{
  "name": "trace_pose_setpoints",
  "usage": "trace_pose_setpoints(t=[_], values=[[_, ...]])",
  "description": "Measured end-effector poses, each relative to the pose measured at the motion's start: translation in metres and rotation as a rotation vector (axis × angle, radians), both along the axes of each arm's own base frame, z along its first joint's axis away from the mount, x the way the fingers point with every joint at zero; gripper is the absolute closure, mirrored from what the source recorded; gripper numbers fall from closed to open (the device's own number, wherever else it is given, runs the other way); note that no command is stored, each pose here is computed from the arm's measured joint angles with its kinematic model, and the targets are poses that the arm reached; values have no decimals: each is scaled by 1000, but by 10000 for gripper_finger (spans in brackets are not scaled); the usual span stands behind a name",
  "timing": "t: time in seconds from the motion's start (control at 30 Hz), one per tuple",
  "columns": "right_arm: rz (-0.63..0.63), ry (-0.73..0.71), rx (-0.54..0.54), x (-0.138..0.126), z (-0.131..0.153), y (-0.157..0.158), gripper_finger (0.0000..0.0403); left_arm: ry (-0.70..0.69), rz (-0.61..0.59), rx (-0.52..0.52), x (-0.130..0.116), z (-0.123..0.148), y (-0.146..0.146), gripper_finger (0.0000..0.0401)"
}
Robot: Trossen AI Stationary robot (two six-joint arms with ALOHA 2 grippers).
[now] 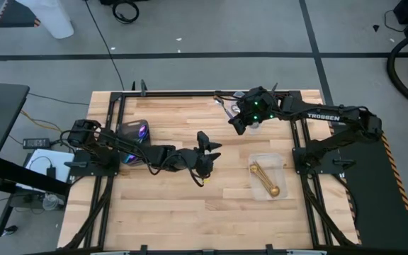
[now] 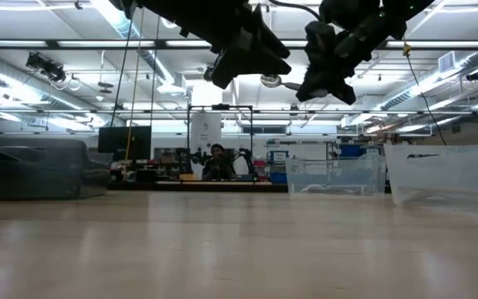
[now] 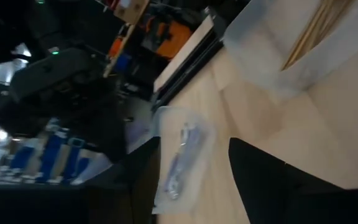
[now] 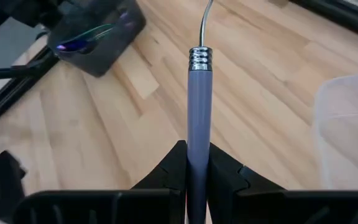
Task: Sort silverware by color (type)
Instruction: Put the purple spoon into the top transparent bin
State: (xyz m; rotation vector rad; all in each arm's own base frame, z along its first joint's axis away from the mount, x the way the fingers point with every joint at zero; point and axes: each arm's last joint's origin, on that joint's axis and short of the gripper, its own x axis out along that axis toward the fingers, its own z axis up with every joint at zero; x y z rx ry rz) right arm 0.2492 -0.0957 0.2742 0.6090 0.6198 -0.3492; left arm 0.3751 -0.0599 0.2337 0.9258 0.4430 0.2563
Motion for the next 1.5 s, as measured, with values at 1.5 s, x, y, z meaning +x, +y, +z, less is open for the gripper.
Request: trace_pose_setpoints(t=[1.5], values=[[-231,599,-180,-52,-27,-28,358,52,-24,-409,-49,-20,-6,250]])
